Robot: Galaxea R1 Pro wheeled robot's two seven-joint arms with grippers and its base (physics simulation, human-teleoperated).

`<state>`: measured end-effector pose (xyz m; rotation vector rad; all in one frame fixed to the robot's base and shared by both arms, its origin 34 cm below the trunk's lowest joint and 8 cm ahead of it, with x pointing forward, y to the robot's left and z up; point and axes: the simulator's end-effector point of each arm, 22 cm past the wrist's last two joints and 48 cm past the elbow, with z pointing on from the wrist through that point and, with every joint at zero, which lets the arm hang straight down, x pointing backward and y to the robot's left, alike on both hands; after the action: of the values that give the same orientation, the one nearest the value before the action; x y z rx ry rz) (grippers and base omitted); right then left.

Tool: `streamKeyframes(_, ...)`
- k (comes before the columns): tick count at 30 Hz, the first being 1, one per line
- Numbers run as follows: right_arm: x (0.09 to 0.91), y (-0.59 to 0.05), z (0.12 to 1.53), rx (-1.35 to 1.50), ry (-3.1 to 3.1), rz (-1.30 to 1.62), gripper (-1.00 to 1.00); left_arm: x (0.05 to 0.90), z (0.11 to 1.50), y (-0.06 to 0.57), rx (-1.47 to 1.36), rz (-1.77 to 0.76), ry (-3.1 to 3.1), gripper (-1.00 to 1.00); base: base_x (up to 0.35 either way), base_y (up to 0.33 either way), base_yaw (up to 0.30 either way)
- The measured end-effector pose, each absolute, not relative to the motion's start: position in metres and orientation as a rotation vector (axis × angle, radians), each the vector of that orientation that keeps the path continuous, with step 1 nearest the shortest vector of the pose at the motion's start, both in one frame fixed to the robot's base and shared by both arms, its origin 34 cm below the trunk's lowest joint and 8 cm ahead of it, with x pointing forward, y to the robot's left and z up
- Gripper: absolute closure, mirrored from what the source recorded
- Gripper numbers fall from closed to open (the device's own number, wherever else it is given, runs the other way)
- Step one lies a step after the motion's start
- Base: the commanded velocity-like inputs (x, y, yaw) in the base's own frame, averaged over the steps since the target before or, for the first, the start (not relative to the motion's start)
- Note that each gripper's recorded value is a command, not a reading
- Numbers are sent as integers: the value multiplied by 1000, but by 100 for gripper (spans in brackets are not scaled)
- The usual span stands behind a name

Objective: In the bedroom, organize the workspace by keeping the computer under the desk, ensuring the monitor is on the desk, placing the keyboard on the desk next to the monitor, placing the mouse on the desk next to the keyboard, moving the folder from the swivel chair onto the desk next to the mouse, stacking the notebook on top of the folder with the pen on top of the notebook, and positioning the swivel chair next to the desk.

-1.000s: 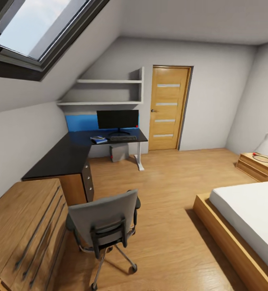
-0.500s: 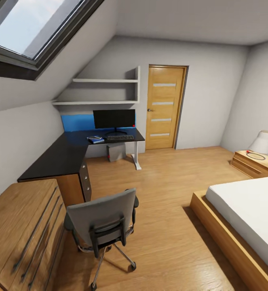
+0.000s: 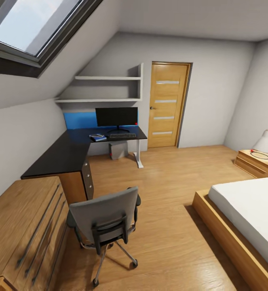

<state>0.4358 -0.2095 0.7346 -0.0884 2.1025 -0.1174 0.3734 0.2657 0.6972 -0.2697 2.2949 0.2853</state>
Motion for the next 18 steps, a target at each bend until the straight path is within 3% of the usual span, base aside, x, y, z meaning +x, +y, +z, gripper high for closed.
streamKeyframes(18,429,-209,726,-90,2128,-117,-100,366,690,266,-267,290,2320,-100,-12,11,94)
